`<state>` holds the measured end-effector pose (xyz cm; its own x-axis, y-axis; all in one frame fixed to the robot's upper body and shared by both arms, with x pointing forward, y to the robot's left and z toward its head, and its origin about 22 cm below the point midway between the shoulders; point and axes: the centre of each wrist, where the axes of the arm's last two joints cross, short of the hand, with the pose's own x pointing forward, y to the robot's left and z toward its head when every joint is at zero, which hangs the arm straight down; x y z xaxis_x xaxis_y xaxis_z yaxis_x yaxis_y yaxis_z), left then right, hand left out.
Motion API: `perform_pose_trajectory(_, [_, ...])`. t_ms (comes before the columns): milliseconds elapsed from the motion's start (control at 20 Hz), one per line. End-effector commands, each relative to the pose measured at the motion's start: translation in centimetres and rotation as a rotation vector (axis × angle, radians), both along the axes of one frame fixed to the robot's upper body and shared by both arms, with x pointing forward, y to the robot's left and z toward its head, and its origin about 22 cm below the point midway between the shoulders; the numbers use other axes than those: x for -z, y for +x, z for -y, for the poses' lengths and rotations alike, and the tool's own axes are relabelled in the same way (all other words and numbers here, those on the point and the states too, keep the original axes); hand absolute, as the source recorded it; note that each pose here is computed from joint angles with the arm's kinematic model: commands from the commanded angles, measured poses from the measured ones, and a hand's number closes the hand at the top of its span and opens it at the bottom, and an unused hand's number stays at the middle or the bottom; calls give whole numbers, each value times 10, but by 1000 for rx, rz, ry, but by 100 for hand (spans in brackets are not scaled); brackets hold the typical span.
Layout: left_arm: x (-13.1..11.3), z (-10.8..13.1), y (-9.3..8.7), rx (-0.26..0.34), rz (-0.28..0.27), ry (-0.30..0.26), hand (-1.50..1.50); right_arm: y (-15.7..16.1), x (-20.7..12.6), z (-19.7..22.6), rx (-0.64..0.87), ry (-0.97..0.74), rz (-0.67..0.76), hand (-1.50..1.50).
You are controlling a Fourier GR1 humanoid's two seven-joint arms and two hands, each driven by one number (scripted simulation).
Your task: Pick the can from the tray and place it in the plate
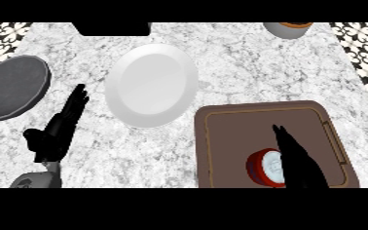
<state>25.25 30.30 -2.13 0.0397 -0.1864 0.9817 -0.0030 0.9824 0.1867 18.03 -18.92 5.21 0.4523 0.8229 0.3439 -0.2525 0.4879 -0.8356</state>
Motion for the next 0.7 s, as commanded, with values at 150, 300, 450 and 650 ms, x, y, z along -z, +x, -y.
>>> perform_pose_trajectory(150, [15, -6, 3, -2, -6, 10, 0, 5, 25, -7, -112, 48, -54, 150])
perform_pose_trajectory(300, [2, -13, 2, -14, -16, -11, 0, -2, 33, 5, -115, 54, -23, 150])
perform_pose_trajectory(450, [-4, -10, 0, 2, -6, 9, 0, 3, 34, 12, -139, 55, -16, 150])
perform_pose_trajectory(650, [-12, 8, 12, -6, 16, 9, 0, -3, 28, 2, -163, 25, 54, 150])
